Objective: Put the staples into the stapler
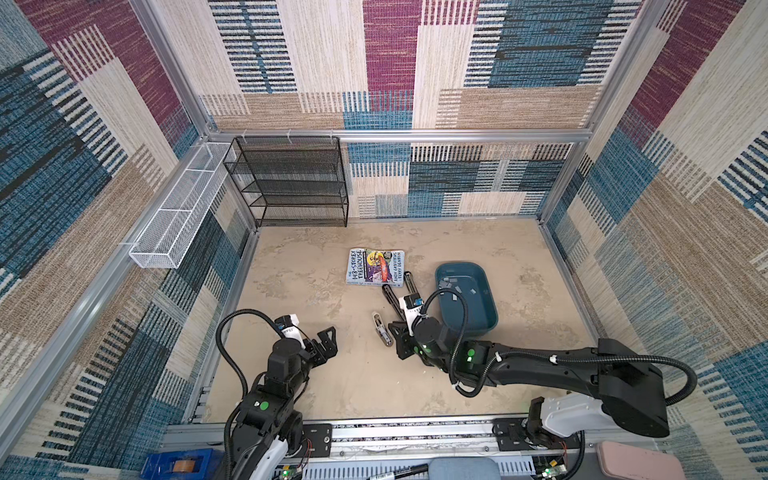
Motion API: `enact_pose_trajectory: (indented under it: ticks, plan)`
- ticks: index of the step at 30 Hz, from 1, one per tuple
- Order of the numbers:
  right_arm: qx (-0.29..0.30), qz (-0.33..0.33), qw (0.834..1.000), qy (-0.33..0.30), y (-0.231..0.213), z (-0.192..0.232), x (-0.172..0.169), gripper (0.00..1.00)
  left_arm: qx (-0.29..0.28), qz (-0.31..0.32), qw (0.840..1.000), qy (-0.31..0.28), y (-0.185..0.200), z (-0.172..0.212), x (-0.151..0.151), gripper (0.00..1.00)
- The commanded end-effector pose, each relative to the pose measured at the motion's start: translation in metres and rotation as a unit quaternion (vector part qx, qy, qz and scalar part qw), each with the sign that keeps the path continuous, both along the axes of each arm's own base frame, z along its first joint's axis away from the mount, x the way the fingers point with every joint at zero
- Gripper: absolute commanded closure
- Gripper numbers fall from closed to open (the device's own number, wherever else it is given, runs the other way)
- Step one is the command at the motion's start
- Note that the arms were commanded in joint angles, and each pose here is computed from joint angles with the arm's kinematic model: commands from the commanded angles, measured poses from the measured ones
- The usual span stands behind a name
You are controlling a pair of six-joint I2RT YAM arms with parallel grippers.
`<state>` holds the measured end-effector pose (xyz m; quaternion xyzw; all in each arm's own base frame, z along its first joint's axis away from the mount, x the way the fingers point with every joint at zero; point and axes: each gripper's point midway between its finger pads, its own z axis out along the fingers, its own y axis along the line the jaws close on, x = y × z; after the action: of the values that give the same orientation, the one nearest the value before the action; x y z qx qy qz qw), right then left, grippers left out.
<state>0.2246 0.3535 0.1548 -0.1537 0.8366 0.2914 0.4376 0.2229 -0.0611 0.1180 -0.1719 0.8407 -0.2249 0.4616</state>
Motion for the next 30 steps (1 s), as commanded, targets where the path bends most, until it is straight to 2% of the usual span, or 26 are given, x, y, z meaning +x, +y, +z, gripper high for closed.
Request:
enact_pose_trajectory:
  ticks: [1, 5, 11, 17, 20, 22, 28, 30]
  plan:
    - [0.04, -0.042, 0.998, -0.017, 0.003, 0.022, 0.013, 0.92, -0.002, -0.013, 1.0, 0.013, 0.0, -0.005, -0.016, 0.01]
    - [0.04, -0.049, 0.998, -0.012, 0.012, 0.033, 0.019, 0.92, -0.005, 0.009, 1.0, 0.014, 0.008, -0.007, -0.022, 0.01]
    - [-0.012, -0.042, 0.999, 0.018, 0.014, 0.006, 0.016, 0.92, 0.001, 0.001, 0.999, 0.042, 0.005, -0.01, -0.023, 0.01]
    - [-0.052, -0.02, 0.998, -0.022, 0.017, -0.015, 0.02, 0.91, 0.02, -0.034, 0.999, 0.027, -0.003, 0.019, -0.018, 0.01]
    - [-0.058, -0.008, 0.998, -0.03, 0.023, -0.021, 0.022, 0.91, 0.031, -0.053, 0.998, 0.003, -0.01, 0.029, -0.005, 0.01]
    - [-0.071, 0.024, 0.997, -0.029, 0.032, -0.03, 0.017, 0.91, 0.051, -0.057, 0.997, -0.002, -0.011, 0.037, 0.004, 0.02]
    - [-0.143, 0.022, 0.989, -0.024, 0.045, -0.058, 0.031, 0.95, 0.059, -0.036, 0.997, 0.043, -0.007, 0.0, 0.015, 0.06]
    - [-0.151, 0.02, 0.988, -0.016, 0.048, -0.066, 0.032, 0.95, 0.056, -0.074, 0.995, 0.027, -0.019, 0.011, 0.015, 0.06]
